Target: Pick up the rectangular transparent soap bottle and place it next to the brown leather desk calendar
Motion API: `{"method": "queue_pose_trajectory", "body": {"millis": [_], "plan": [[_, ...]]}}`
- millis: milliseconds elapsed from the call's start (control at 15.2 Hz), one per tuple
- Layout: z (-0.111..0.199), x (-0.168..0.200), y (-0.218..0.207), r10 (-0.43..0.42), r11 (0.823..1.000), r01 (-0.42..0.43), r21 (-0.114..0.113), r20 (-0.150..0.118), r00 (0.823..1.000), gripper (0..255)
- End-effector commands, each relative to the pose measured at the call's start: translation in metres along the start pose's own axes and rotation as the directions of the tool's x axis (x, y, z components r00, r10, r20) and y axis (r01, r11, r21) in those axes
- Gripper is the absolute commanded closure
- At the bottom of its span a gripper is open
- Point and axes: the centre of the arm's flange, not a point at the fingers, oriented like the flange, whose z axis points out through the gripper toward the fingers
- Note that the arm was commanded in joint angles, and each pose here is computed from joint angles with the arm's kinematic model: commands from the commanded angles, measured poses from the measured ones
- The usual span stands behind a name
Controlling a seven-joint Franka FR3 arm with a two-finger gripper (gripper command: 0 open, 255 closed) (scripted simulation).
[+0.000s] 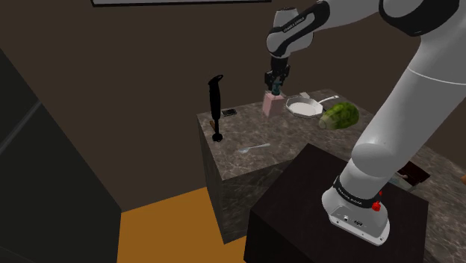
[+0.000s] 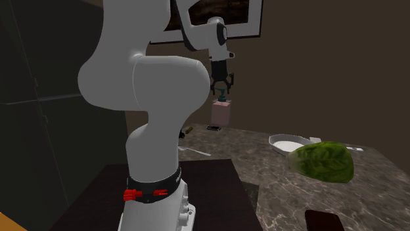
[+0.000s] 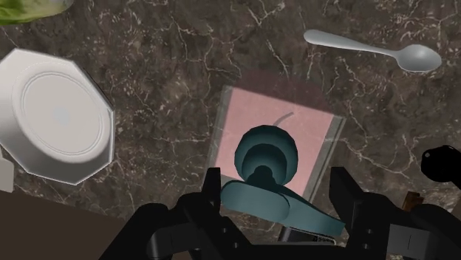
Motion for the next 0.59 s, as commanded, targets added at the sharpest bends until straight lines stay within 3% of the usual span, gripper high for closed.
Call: {"method": "queue_pose_trajectory", "body": {"millis": [0, 528], "plan": [[-0.011, 0.001, 0.001, 0.000, 1.000, 0.000, 0.000, 0.000, 1.000, 255], [-0.053, 0.004, 0.005, 0.000, 1.000, 0.000, 0.000, 0.000, 1.000, 255]]}}
